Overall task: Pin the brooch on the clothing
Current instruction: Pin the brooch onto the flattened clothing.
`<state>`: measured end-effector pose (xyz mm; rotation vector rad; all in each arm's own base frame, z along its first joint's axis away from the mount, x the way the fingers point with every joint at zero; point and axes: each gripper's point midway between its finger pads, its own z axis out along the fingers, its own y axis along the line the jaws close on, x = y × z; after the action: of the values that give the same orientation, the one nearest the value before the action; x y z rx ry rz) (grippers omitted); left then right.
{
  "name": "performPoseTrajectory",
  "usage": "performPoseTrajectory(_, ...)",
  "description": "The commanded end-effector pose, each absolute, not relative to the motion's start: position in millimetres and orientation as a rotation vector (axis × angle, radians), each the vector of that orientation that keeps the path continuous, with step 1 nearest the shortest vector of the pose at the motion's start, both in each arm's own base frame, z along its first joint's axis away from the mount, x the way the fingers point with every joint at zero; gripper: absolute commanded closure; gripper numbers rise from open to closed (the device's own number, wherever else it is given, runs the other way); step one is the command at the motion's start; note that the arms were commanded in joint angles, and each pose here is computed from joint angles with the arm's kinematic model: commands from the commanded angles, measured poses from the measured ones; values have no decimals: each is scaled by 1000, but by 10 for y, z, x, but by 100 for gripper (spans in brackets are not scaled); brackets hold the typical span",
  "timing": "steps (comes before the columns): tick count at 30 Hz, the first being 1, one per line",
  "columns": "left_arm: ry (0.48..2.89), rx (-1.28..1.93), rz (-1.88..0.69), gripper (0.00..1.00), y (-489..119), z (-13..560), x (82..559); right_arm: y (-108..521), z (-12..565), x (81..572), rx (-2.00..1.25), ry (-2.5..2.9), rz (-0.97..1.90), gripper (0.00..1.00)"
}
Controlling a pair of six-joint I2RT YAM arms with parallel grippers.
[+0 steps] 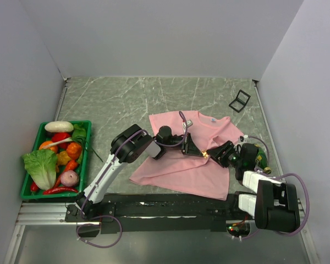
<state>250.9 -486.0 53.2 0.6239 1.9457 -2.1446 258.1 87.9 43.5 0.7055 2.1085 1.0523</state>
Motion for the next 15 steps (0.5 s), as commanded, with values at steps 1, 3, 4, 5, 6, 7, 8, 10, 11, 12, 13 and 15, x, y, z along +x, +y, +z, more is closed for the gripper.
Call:
performPoseTrajectory(1,1838,674,-2147,99,-4897,806,2568,896,552,2636,622,2083,1031,47)
performPoseTrajectory(3,1838,667,-2147,99,-4898,810,2583,898,546,2623,626,2086,1032,47)
performPoseTrajectory(4,1844,660,-2150,99,-4901,812,2587,907,541,2616,624,2088,1034,47)
performPoseTrajectory(5,1843,654,-2151,99,-4900,821,2598,908,534,2608,627,2089,1035,47)
performPoseTrajectory(6,1842,649,-2152,99,-4898,825,2608,909,535,2606,628,2088,1036,47)
performPoseTrajectory(7,1844,638,-2153,99,-4891,830,2627,905,539,2610,631,2086,1037,47)
performPoseTrajectory(8,1847,633,-2155,99,-4890,830,2627,919,534,2597,632,2087,1044,47)
performPoseTrajectory(10,1850,624,-2159,99,-4895,840,2635,916,521,2595,638,2088,1040,47)
performPoseTrajectory(11,1856,623,-2159,99,-4895,834,2633,918,509,2588,643,2090,1037,47)
performPoseTrajectory(12,1860,620,-2158,99,-4898,824,2637,918,494,2583,645,2095,1033,47)
performPoseTrajectory(13,1864,615,-2155,99,-4895,817,2648,920,492,2583,647,2094,1034,47)
performPoseTrajectory(15,1865,615,-2157,99,-4902,831,2644,936,472,2575,651,2098,1037,47)
